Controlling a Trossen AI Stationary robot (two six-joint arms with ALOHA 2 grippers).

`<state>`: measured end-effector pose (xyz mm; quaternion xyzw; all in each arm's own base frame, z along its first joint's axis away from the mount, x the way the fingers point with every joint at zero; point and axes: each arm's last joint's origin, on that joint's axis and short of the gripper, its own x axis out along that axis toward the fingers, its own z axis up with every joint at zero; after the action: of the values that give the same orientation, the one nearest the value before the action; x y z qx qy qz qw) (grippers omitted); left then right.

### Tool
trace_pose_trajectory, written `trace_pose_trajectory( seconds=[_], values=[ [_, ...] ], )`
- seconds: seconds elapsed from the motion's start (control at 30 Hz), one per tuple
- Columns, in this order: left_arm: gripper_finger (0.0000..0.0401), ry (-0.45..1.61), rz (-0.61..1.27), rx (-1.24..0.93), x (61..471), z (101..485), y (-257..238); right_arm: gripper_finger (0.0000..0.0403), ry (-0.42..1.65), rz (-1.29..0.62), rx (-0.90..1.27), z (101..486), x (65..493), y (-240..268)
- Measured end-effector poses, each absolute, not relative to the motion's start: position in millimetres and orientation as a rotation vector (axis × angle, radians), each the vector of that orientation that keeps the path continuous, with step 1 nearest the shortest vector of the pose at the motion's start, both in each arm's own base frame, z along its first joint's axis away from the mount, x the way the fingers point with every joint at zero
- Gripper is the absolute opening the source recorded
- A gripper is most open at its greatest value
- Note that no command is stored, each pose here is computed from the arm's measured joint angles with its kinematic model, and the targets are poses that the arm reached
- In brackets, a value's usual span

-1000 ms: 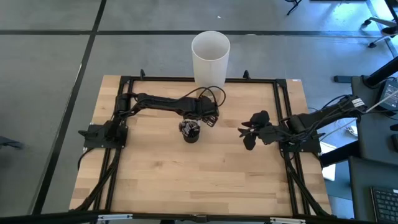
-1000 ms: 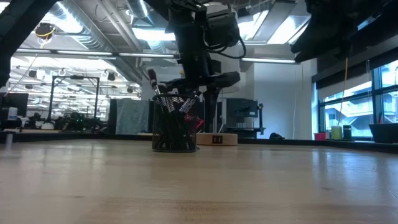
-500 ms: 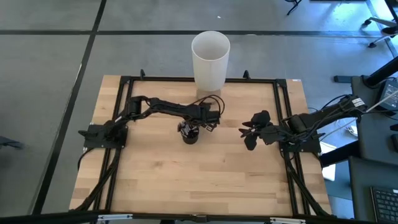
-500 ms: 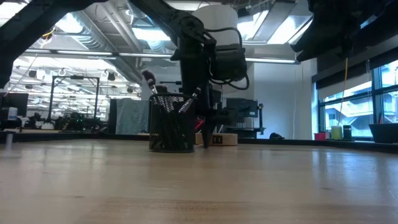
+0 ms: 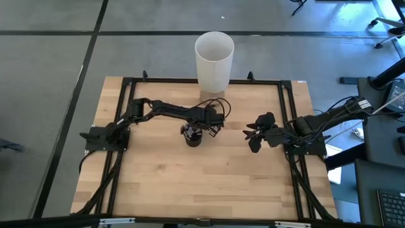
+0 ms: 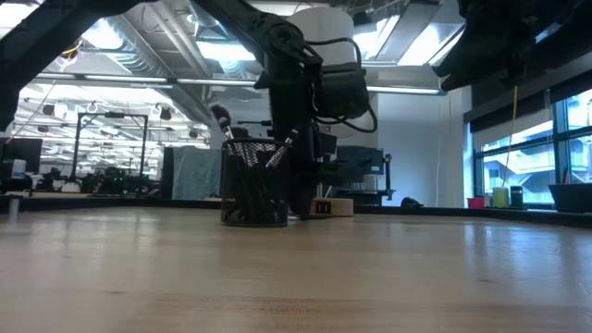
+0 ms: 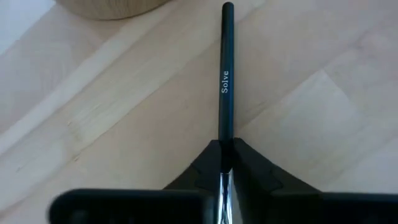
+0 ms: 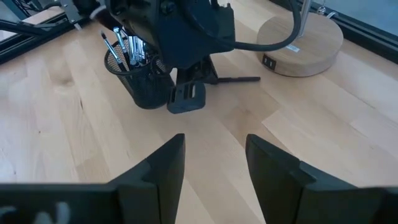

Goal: Put items in baskets/containers
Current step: Put the eyeshadow brush into the holder

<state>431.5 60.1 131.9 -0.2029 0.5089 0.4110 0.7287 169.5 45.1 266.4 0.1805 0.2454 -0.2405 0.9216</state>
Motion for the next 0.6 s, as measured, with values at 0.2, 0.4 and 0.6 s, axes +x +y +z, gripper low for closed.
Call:
trace_pose_trajectory(
  seconds=[0.2,0.4,0.6],
  values=[
    [0.0019,1.153,0.849,-0.348,432,132,56,0.017,0.504,-0.494,0.371,266,170,45],
    [0.0021,1.185,0.788,-0.22,435,136,50,0.017,0.502,-0.497,0.367,267,170,45],
    [0.0018,1.176,0.579,-0.031,454,167,26,0.017,0.496,-0.506,0.36,267,170,45]
  ],
)
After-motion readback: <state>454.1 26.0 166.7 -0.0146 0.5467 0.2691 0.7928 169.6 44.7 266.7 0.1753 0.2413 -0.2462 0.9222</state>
